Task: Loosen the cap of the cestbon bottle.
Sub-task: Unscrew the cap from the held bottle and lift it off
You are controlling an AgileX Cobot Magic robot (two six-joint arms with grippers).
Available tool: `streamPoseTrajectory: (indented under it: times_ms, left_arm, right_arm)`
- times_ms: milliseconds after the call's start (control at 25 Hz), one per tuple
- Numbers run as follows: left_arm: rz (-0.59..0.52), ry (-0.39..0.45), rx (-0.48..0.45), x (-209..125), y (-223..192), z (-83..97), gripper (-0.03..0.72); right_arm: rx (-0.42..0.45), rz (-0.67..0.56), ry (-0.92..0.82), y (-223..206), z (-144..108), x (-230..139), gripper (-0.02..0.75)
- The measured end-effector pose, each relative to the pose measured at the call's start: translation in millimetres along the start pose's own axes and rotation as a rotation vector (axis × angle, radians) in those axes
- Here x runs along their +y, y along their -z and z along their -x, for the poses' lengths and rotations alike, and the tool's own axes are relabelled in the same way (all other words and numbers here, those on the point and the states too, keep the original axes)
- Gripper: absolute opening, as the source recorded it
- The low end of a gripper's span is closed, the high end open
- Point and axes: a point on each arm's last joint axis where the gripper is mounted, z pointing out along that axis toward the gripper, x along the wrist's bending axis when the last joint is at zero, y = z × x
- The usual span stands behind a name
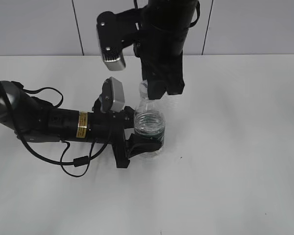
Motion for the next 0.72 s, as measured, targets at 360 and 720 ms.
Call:
streamPoseTrajectory:
  times_ms: [360,720]
  left_arm:
    - [0.001,0.006,0.002,0.1,0.0,-0.2,0.413]
    - [0.008,0.020,0.011,0.6,0.3,-1.2,0.413]
  right_arm:
    - [-0.014,-0.018,0.364,1.6,1.9,-1.2,0.303]
    - [-0.079,0.029,0.567,1.9,6.5,4.7,0.301]
